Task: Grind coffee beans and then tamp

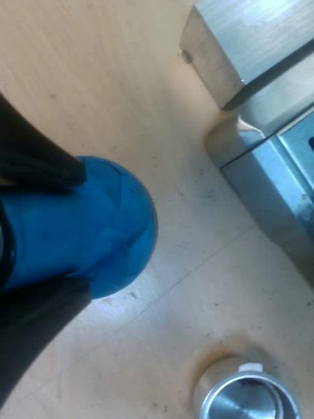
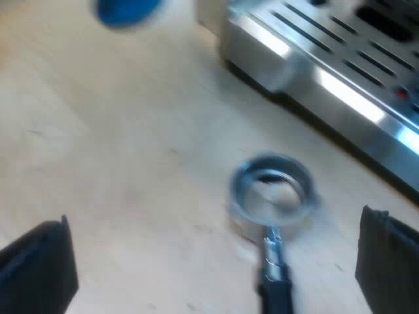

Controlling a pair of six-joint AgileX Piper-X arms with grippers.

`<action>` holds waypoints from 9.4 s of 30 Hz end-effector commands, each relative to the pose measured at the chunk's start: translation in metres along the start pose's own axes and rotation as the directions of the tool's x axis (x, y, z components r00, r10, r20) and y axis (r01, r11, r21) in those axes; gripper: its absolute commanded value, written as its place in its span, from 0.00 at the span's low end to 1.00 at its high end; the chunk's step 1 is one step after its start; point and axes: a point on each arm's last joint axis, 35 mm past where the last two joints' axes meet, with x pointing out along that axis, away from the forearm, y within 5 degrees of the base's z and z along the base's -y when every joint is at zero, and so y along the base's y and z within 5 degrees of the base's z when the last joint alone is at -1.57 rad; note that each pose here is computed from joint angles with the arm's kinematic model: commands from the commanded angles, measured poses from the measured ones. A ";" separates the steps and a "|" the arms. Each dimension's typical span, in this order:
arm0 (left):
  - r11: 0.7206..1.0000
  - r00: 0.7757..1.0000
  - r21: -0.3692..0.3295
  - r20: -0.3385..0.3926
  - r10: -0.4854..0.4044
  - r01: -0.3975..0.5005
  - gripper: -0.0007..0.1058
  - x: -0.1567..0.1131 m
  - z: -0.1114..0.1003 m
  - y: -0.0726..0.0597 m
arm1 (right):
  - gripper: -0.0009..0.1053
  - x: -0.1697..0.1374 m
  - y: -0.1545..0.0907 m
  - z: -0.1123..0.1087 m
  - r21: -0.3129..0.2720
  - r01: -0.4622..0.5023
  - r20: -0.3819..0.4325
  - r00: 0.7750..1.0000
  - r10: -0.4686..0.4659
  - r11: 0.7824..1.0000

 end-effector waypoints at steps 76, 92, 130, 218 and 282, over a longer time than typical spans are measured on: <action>0.921 0.957 0.268 -0.139 -0.253 0.282 0.01 0.067 0.053 -0.084 | 0.83 0.014 0.005 -0.091 0.047 0.052 0.096 0.994 -0.056 0.998; 0.917 0.936 0.242 -0.232 -0.264 0.319 0.01 0.099 0.051 -0.086 | 0.83 0.014 0.005 -0.091 0.047 0.052 0.096 0.994 -0.056 0.998; 0.912 0.942 0.346 -0.320 -0.103 0.218 0.01 0.147 0.035 -0.104 | 0.83 0.014 0.005 -0.091 0.047 0.052 0.096 0.994 -0.056 0.998; 0.998 0.963 -0.021 -0.265 0.045 -0.052 0.04 0.117 0.009 0.014 | 0.83 0.035 0.016 -0.042 -0.016 -0.099 0.149 0.984 0.100 0.995; 0.959 0.915 -0.258 0.347 0.208 -0.120 1.00 -0.089 0.005 0.023 | 0.83 -0.132 -0.154 -0.051 0.513 0.406 -0.379 0.898 -0.225 0.756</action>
